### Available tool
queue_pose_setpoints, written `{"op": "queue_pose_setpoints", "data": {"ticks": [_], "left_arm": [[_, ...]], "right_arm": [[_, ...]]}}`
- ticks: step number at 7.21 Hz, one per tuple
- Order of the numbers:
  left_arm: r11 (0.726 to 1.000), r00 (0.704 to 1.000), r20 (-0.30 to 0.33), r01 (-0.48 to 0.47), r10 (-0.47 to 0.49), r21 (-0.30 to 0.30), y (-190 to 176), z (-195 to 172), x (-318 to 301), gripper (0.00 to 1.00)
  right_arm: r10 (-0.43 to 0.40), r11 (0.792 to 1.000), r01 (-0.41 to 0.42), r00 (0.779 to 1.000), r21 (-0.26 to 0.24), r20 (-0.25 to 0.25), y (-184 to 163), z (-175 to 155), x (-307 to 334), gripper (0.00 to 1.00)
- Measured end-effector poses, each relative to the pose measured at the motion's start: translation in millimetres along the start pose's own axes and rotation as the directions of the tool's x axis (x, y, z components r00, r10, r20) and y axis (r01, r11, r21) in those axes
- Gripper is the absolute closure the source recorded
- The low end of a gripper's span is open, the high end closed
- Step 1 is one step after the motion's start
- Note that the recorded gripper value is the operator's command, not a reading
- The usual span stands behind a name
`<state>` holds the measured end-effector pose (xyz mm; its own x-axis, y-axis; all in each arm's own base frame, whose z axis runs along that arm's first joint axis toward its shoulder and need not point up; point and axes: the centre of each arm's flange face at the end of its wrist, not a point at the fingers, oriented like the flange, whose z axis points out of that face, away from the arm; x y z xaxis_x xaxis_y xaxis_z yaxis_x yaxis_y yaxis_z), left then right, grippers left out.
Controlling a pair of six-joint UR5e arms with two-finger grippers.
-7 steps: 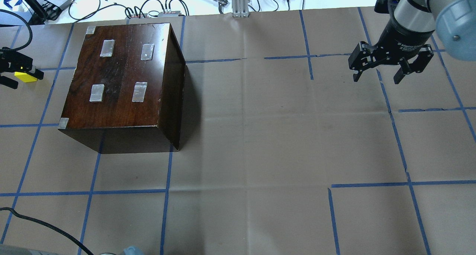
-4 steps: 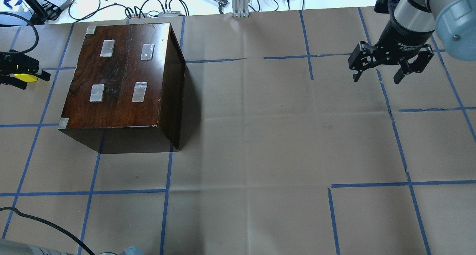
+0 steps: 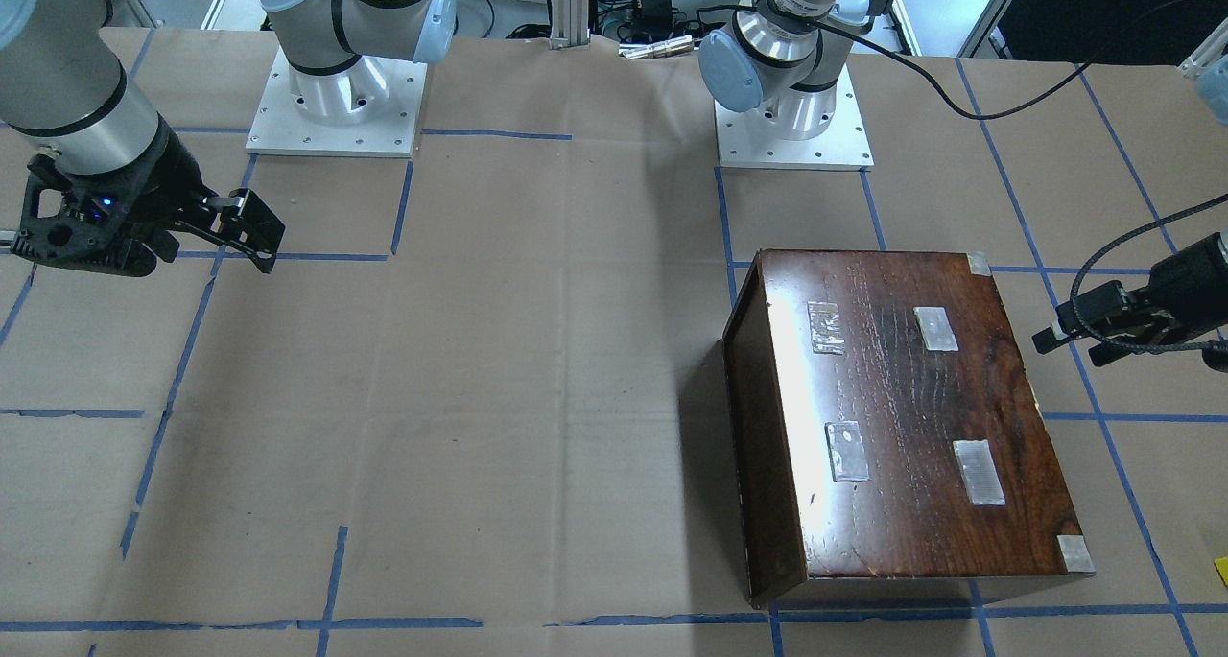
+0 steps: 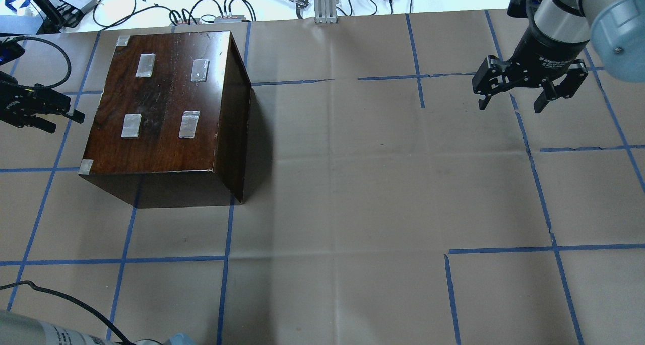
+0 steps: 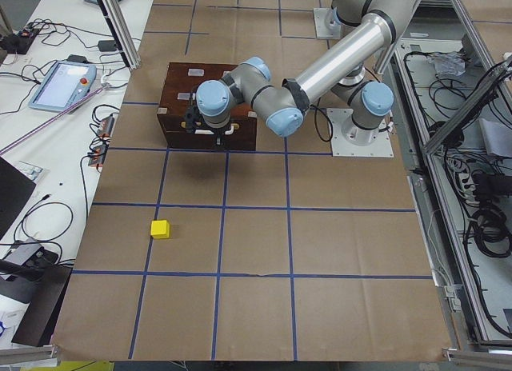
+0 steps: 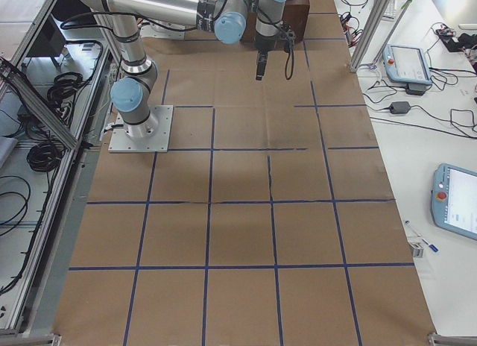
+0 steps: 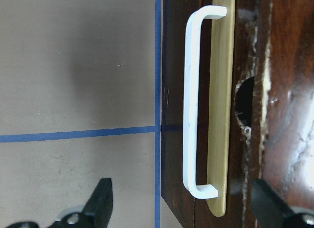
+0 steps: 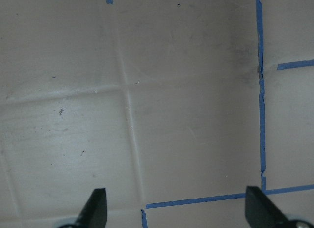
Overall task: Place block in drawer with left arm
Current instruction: 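Align the left gripper with the white drawer handle and hook it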
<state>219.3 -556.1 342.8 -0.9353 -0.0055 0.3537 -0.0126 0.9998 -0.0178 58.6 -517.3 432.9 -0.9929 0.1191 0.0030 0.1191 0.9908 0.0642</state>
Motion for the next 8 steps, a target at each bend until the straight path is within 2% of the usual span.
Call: {"op": "queue_pose_setpoints", "data": {"ticks": [8], "left_arm": [[0.999,0.999,0.006,-0.052,0.052,-0.002,-25.9,34.0,-12.1,0.02]], "right_arm": [[0.000,1.000,0.000,1.000,-0.001,0.000,0.1,0.4,0.0,0.00]]}}
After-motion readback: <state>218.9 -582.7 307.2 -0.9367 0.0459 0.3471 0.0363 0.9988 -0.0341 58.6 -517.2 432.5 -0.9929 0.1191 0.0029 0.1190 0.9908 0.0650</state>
